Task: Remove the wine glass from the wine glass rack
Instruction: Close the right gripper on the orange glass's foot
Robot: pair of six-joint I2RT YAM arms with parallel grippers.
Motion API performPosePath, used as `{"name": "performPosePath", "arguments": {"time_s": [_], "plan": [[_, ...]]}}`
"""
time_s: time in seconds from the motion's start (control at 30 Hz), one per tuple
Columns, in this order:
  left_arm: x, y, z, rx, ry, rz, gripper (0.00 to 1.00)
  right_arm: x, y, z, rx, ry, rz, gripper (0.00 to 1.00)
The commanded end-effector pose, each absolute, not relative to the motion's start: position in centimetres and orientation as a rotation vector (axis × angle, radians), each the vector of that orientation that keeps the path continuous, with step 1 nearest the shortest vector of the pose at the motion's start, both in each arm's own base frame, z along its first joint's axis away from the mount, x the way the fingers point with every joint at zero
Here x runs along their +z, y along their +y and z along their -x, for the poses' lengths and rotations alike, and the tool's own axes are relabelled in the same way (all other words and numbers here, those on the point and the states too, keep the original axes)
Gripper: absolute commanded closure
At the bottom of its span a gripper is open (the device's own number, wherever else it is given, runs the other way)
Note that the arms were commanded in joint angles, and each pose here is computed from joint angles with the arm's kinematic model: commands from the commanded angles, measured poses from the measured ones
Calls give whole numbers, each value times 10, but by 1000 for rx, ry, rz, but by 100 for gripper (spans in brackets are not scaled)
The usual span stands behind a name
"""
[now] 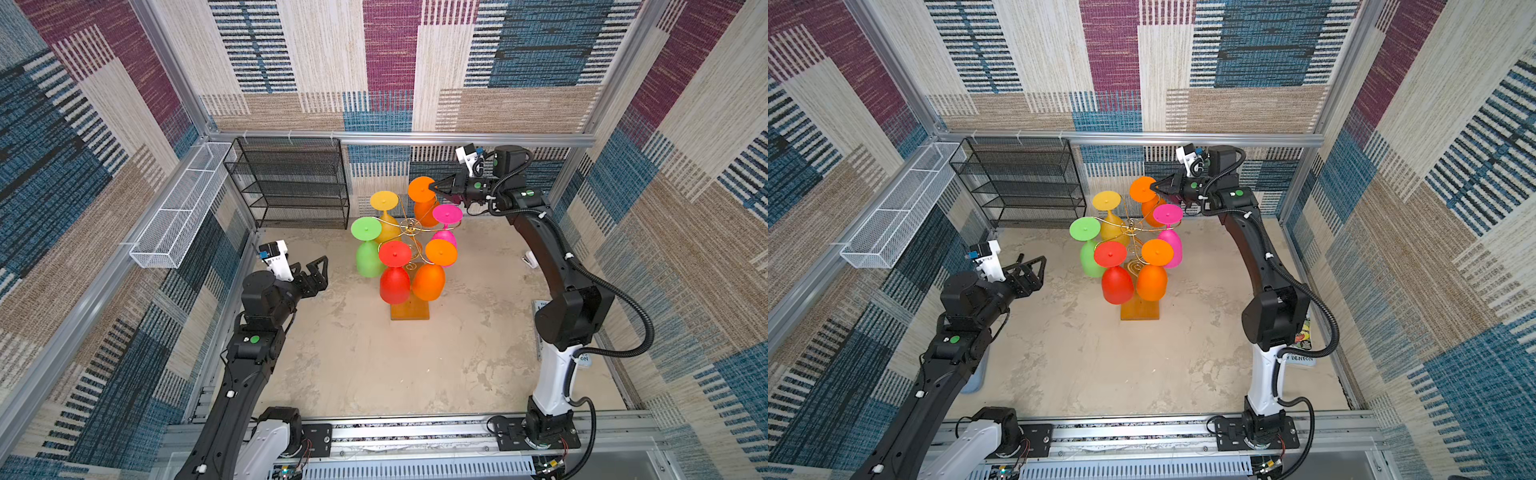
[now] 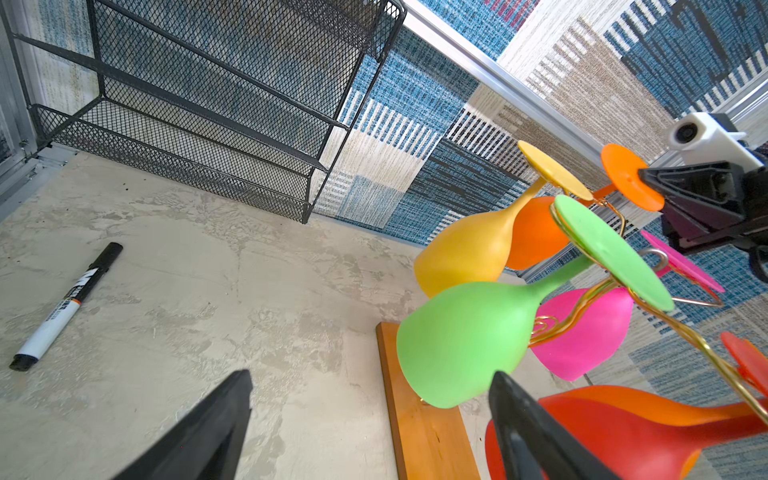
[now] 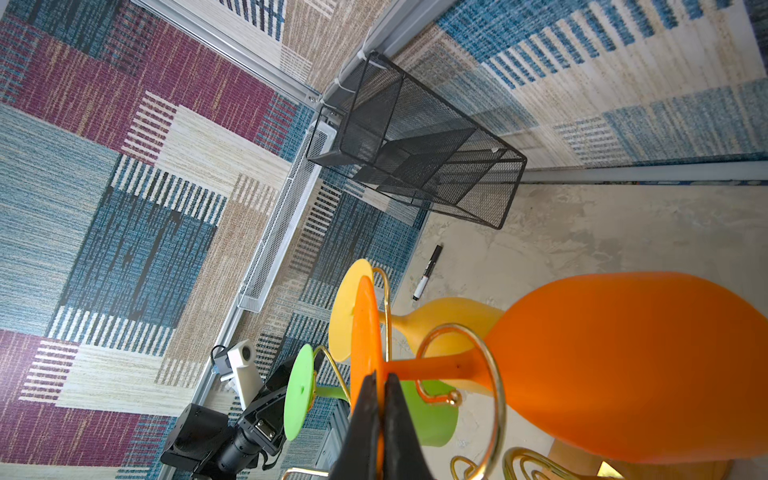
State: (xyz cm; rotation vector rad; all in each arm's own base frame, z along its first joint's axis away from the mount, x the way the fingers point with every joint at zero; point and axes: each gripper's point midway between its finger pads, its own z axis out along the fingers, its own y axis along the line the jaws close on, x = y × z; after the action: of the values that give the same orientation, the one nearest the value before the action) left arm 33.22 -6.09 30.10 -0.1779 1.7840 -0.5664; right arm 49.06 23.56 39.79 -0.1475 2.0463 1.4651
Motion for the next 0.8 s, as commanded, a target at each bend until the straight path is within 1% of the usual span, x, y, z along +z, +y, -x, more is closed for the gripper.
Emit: {"name": "performPosePath", "arguments": {"time_s": [0.0,0.33,0.77], "plan": [[308,-63,-333,-590,1759,177,8,407,234,-491,1497,2007,163,100],[307,-63,-332,-589,1763,177,9,400,223,-488,1491,2008,137,100],[304,-64,-333,-601,1765,181,9,401,222,-467,1498,2014,168,100]]}}
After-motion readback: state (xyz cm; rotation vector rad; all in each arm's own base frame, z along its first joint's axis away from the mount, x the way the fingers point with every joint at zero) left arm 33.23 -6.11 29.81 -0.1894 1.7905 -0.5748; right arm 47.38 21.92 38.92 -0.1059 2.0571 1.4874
